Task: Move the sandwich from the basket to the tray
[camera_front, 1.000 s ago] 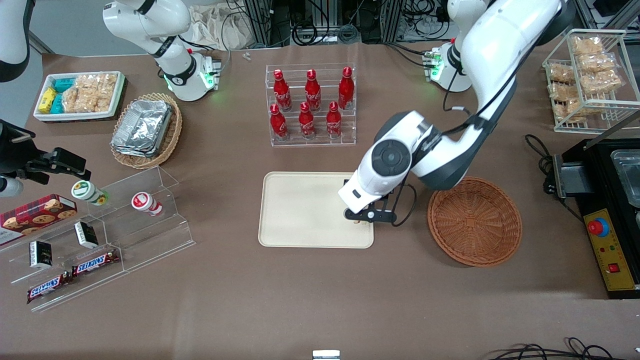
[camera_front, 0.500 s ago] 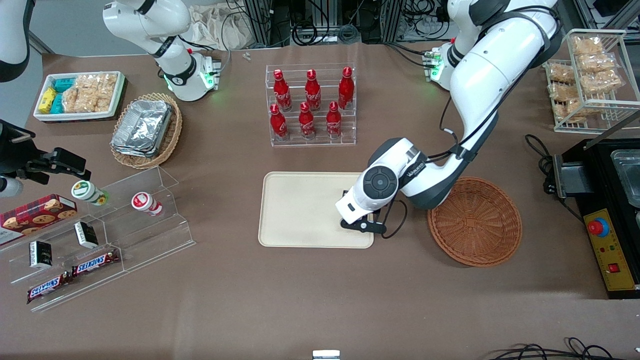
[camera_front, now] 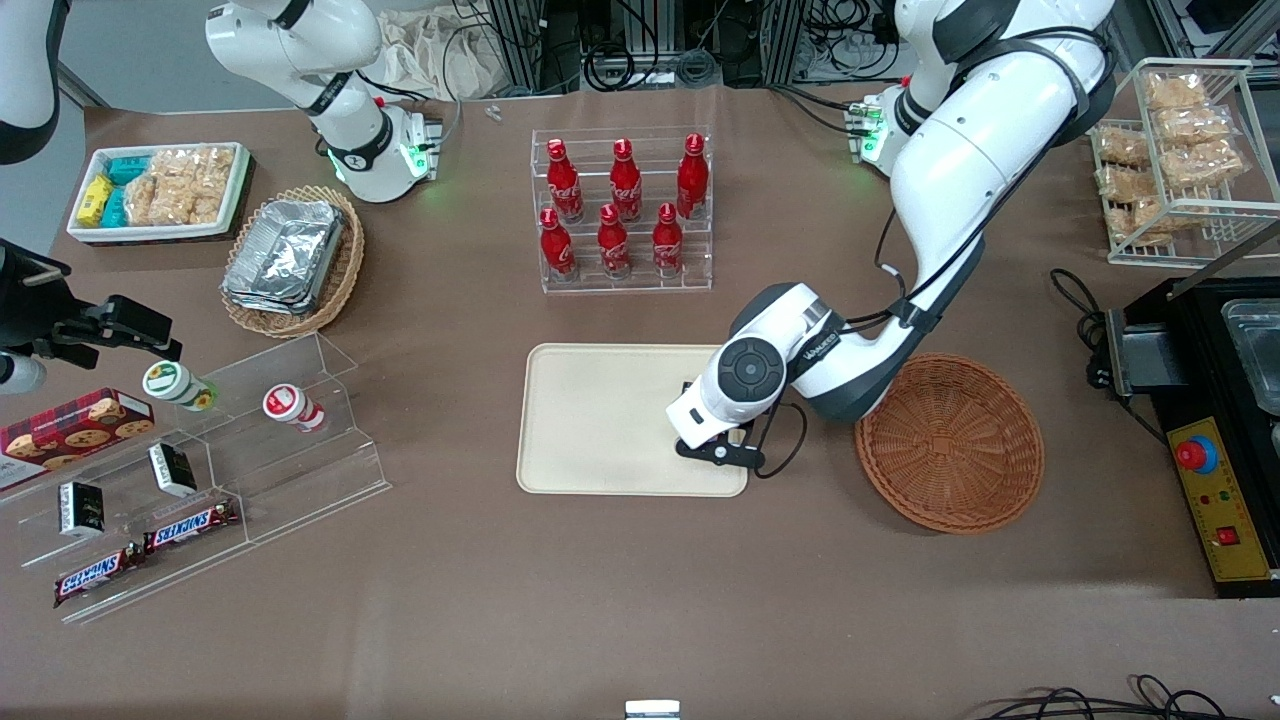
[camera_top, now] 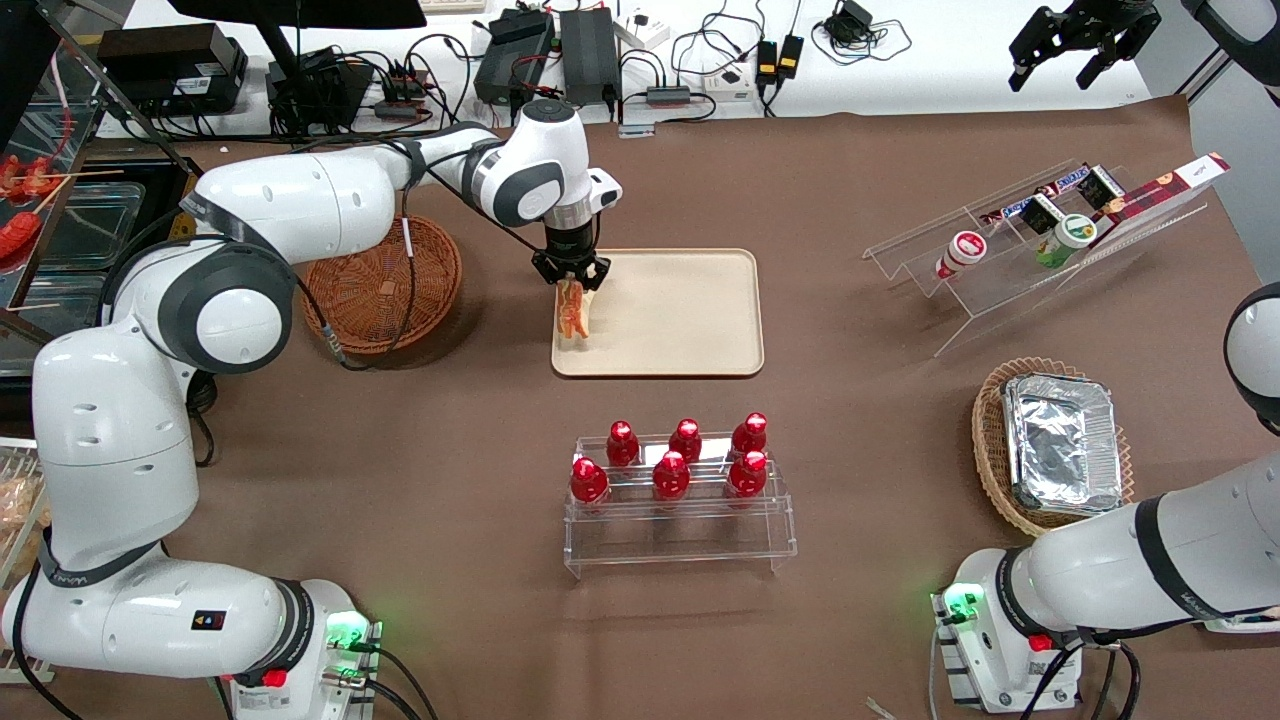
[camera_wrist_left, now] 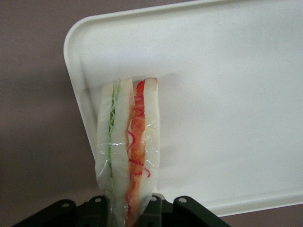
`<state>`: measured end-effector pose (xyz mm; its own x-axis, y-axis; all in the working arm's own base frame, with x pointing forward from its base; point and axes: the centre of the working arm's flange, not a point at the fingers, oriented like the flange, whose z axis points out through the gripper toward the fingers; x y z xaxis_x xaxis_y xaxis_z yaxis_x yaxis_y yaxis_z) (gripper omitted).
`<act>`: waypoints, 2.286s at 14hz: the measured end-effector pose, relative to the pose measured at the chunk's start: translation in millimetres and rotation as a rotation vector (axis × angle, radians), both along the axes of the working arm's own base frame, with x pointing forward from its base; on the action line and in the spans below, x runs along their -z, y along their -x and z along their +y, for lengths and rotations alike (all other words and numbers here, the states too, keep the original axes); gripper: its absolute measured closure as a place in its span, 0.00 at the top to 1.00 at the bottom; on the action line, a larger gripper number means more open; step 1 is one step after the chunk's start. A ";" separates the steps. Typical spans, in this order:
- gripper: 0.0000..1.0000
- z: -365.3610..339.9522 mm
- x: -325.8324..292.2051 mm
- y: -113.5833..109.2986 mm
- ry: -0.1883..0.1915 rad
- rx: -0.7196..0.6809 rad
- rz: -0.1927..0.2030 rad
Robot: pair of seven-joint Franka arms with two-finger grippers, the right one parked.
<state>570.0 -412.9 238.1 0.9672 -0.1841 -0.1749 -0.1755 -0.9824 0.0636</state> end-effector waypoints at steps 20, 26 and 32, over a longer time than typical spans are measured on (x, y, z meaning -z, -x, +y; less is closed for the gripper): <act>1.00 87.4 -181.4 -40.1 -0.046 -0.200 -0.121; 1.00 134.4 -214.4 -48.4 -0.068 -0.208 -0.127; 1.00 210.5 -252.1 -51.0 -0.080 -0.080 -0.082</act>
